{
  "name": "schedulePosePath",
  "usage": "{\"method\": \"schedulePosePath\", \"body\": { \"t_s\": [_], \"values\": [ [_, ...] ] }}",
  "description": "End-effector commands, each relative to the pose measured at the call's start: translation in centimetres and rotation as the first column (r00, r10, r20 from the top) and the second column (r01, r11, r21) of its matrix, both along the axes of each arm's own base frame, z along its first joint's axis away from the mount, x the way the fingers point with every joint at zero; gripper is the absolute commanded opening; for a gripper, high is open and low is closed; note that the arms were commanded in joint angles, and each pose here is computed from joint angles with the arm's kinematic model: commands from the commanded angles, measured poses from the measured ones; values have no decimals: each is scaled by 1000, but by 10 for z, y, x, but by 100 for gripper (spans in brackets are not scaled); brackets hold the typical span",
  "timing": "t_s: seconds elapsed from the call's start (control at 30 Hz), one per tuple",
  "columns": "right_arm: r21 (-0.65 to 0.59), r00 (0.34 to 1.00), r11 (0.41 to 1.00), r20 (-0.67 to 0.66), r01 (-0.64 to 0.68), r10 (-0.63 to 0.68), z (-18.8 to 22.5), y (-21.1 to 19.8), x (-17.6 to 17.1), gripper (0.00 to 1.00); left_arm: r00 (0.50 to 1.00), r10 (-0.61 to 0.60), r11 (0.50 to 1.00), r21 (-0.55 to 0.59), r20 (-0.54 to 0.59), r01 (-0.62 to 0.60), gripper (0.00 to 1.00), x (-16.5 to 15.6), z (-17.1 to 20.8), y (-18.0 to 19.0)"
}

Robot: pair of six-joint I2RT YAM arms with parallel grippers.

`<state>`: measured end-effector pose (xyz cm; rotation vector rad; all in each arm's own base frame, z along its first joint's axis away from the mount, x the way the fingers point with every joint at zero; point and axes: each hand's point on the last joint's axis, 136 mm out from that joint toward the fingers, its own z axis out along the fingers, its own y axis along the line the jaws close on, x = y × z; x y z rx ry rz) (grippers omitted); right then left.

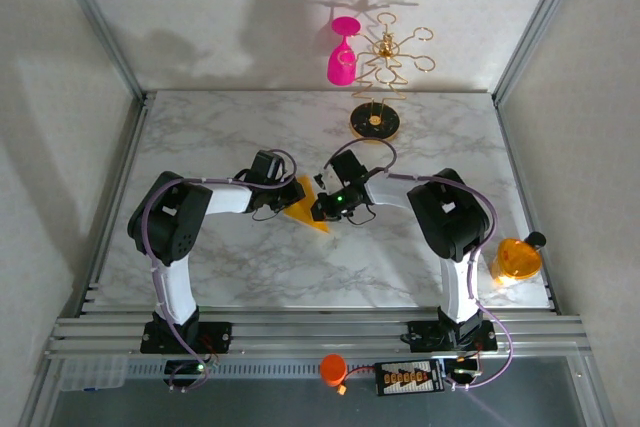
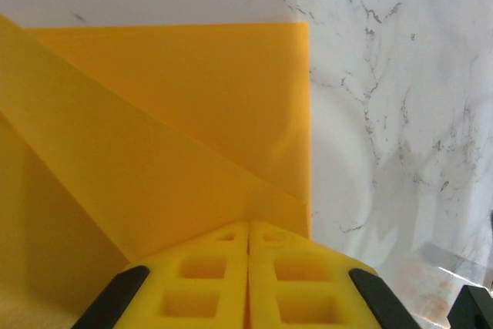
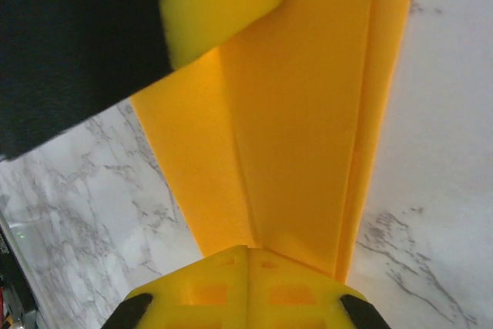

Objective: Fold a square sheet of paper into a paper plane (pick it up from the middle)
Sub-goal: Fourth fold the wing at the center of the table.

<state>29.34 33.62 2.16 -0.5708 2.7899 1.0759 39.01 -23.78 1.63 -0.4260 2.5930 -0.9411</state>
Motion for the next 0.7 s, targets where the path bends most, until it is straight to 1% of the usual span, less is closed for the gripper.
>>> {"method": "schedulePosePath", "body": {
  "t_s": [0.0, 0.17, 0.27, 0.4, 0.5, 0.6, 0.67],
  "values": [
    [-40, 999, 999, -37, 23, -24, -11, -7, -7, 4, 993, 78, 991, 119, -88, -67, 8, -15, -33, 29],
    [-74, 995, 997, -95, -5, -2, -17, -26, -37, 4, 988, 109, 980, 178, -114, -87, 6, -20, -41, 40],
    [-94, 993, 996, -114, -8, -3, -15, -37, -50, 4, 986, 112, 978, 187, -125, -88, 6, -22, -46, 42],
    [-98, 992, 995, -121, 11, -23, -11, -44, -58, 4, 987, 102, 981, 175, -125, -79, 6, -23, -45, 40],
    [-85, 994, 996, -104, 27, -36, -6, -44, -54, 4, 989, 86, 985, 158, -120, -67, 7, -23, -42, 37],
    [-42, 998, 998, -43, 52, -54, 8, -35, -36, 4, 991, 73, 989, 138, -115, -57, 7, -22, -39, 33],
    [8, 998, 998, 12, 57, -57, 25, -24, -20, 5, 991, 65, 990, 129, -113, -50, 7, -23, -38, 31]
  ]
}}
